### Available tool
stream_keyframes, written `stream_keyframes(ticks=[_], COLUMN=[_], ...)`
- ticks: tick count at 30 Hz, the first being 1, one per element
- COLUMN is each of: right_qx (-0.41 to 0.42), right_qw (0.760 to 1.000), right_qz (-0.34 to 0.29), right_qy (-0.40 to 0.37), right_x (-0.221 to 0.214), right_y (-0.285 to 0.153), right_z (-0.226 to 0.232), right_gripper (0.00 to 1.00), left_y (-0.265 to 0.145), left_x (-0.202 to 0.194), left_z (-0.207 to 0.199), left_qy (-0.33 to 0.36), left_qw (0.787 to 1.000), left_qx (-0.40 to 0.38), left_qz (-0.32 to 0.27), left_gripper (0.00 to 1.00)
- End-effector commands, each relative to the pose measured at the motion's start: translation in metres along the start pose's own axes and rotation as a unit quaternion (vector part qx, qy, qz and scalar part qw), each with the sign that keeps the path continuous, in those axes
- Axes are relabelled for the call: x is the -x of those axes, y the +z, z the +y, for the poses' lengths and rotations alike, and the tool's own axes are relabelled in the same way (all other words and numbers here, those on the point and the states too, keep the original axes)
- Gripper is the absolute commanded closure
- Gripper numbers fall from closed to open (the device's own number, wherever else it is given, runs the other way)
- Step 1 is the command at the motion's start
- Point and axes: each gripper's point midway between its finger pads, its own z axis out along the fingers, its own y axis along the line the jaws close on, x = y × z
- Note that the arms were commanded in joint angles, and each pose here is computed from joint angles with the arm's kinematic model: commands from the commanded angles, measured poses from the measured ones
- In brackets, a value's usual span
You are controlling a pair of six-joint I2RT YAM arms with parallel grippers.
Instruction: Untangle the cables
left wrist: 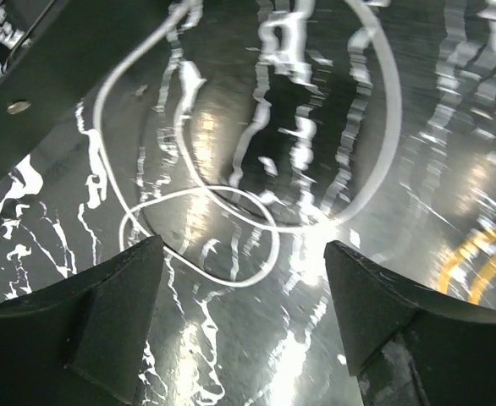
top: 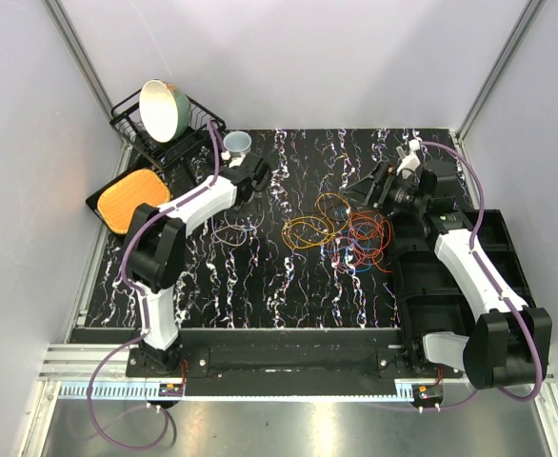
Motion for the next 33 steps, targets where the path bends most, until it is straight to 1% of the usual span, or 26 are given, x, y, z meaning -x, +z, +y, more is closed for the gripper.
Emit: stream_keyframes(ticks=[1,5,10,15,16,18,19,20,23,25,28,30,32,33], right_qx=[-0.01,-0.012,-0.008,-0.012,-0.014,-0.018,-0.019,-0.021,-0.024,-0.029,-0.034,-0.036,-0.033,-0.031], right_qw=[1.0,1.0,1.0,1.0,1.0,1.0,1.0,1.0,1.0,0.999,0.999,0.999,0.999,0.999], right_qz=[0.003,0.01,0.01,0.01,0.01,0.01,0.011,0.01,0.011,0.01,0.011,0.011,0.011,0.011], right_qy=[-0.007,0.0,-0.004,-0.011,-0.009,-0.01,-0.011,-0.012,-0.012,-0.011,-0.007,0.001,0.011,0.015], right_x=[-0.009,-0.014,-0.013,-0.013,-0.014,-0.014,-0.015,-0.015,-0.015,-0.015,-0.014,-0.014,-0.012,-0.011], right_y=[0.0,0.001,0.0,-0.003,-0.003,-0.004,-0.004,-0.004,-0.003,-0.003,-0.002,-0.001,0.001,0.003], right_z=[-0.006,-0.01,-0.007,-0.005,-0.007,-0.009,-0.009,-0.01,-0.012,-0.014,-0.016,-0.017,-0.016,-0.016], right_gripper=[0.16,0.16,0.15,0.15,0.15,0.15,0.15,0.15,0.15,0.15,0.15,0.15,0.15,0.15], left_y=[0.014,0.034,0.052,0.064,0.066,0.068,0.068,0.069,0.072,0.073,0.06,0.033,0.007,-0.016], left_x=[0.005,-0.016,-0.032,-0.051,-0.056,-0.06,-0.067,-0.071,-0.082,-0.086,-0.075,-0.051,-0.038,-0.019], left_z=[0.002,0.0,-0.005,-0.002,-0.001,-0.002,-0.001,0.0,0.0,0.0,-0.01,-0.029,-0.05,-0.061], left_qy=[-0.049,-0.064,-0.083,-0.101,-0.108,-0.114,-0.118,-0.12,-0.127,-0.128,-0.117,-0.108,-0.079,-0.077], left_qw=[0.999,0.998,0.996,0.993,0.992,0.992,0.991,0.99,0.989,0.989,0.991,0.991,0.99,0.985], left_qx=[0.013,0.016,0.012,0.019,0.018,0.012,0.012,0.012,0.008,0.001,-0.023,-0.071,-0.12,-0.156], left_qz=[-0.013,0.013,0.034,0.054,0.06,0.061,0.067,0.071,0.077,0.078,0.061,0.024,0.006,-0.02], left_gripper=[0.2,0.22,0.32,0.42,0.52,0.63,0.71,0.83,1.0,1.0,1.0,1.0,1.0,1.0])
